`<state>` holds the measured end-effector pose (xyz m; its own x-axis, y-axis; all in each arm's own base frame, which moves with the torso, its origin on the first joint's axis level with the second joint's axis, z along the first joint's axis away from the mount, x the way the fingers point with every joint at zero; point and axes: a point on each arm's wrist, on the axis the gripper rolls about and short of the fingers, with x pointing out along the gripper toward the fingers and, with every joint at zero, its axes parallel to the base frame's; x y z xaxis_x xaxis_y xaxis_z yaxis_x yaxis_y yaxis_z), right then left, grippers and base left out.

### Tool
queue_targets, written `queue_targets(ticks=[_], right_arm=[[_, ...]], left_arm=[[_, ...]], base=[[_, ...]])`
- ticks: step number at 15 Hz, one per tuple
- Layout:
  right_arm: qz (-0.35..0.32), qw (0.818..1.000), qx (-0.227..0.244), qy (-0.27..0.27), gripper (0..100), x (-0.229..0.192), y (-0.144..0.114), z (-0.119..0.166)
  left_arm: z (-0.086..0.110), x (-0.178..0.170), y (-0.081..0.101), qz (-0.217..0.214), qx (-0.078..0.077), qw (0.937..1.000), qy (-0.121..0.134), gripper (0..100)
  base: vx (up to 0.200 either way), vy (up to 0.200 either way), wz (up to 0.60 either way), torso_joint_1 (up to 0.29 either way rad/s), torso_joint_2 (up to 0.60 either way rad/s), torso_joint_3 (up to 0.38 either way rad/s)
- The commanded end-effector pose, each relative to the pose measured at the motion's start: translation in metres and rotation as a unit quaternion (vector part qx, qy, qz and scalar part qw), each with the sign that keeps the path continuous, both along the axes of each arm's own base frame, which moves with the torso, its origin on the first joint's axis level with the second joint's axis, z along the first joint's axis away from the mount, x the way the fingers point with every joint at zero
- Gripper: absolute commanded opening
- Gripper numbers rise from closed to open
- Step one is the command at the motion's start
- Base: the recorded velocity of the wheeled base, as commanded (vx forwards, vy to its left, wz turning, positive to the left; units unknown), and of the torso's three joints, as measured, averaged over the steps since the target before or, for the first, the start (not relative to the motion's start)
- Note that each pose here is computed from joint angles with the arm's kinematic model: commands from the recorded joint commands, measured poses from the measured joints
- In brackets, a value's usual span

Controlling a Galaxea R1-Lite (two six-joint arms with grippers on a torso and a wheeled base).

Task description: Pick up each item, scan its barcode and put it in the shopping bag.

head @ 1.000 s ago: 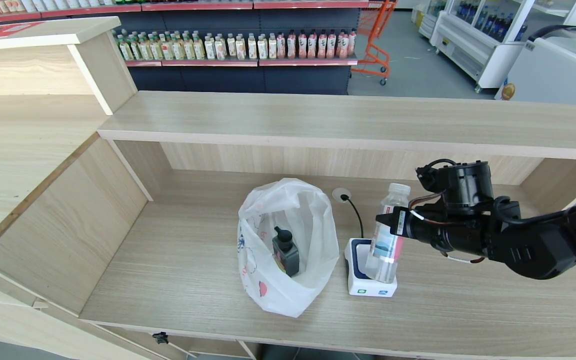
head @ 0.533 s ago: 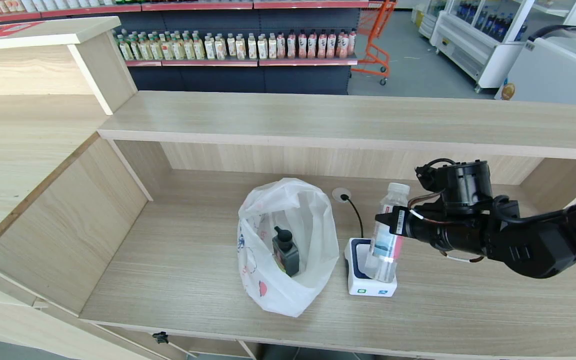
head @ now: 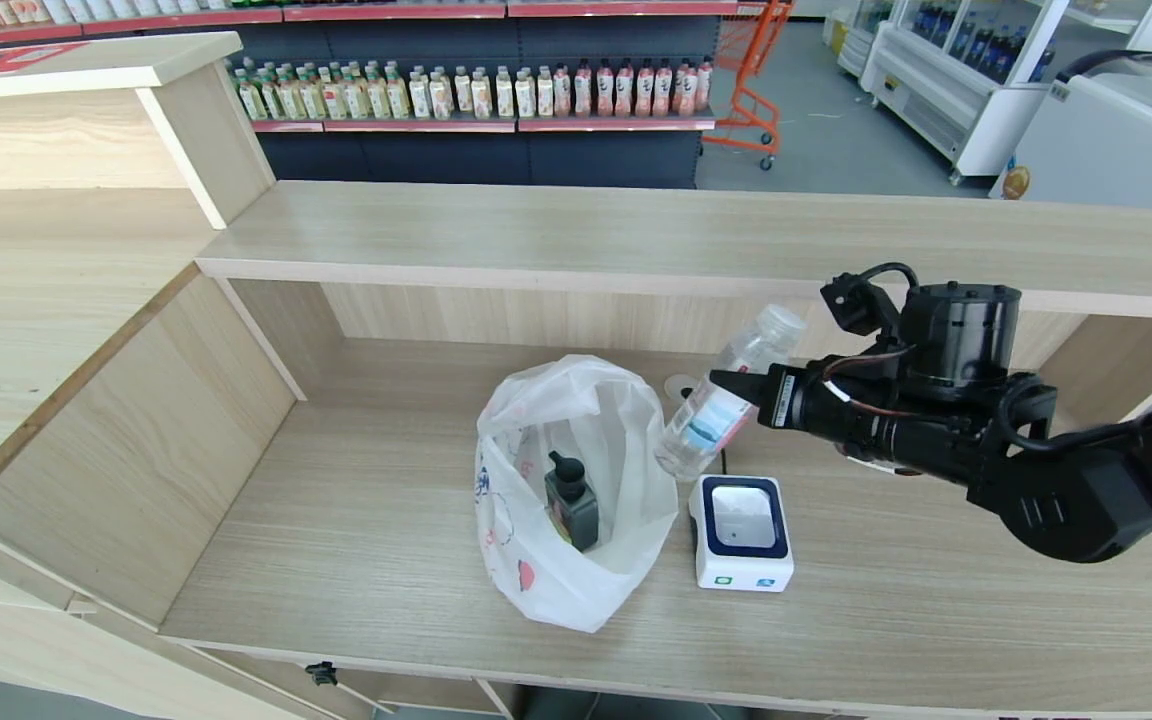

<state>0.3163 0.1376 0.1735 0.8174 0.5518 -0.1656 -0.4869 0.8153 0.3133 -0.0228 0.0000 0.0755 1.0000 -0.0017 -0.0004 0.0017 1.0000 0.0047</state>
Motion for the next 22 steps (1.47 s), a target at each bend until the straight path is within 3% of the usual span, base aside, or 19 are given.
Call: queue_targets(ticks=[1, 8, 10, 18, 21, 22], right_arm=[[0.027, 1.0, 0.005, -0.009, 0, 0.003, 0.004, -0.005], [0.06, 0.997, -0.002, -0.048, 0, 0.029, 0.033, -0.057], [0.078, 0.995, -0.023, -0.066, 0, 0.036, 0.043, -0.072], [0.095, 0.984, -0.092, -0.117, 0, 0.057, 0.055, -0.102], [0.096, 0.983, -0.09, -0.125, 0, 0.058, 0.057, -0.104], [0.097, 0.983, -0.089, -0.126, 100, 0.057, 0.058, -0.103]], left_arm=[[0.0, 0.0, 0.0, 0.0, 0.0, 1.0, 0.0, 100], [0.0, 0.0, 0.0, 0.0, 0.0, 1.0, 0.0, 100], [0.0, 0.0, 0.0, 0.0, 0.0, 1.0, 0.0, 100], [0.0, 0.0, 0.0, 0.0, 0.0, 1.0, 0.0, 100], [0.0, 0.0, 0.0, 0.0, 0.0, 1.0, 0.0, 100], [0.0, 0.0, 0.0, 0.0, 0.0, 1.0, 0.0, 100]], base=[[0.0, 0.0, 0.0, 0.0, 0.0, 0.0], [0.0, 0.0, 0.0, 0.0, 0.0, 0.0], [0.0, 0.0, 0.0, 0.0, 0.0, 0.0], [0.0, 0.0, 0.0, 0.0, 0.0, 0.0], [0.0, 0.0, 0.0, 0.0, 0.0, 0.0], [0.0, 0.0, 0.0, 0.0, 0.0, 0.0]])
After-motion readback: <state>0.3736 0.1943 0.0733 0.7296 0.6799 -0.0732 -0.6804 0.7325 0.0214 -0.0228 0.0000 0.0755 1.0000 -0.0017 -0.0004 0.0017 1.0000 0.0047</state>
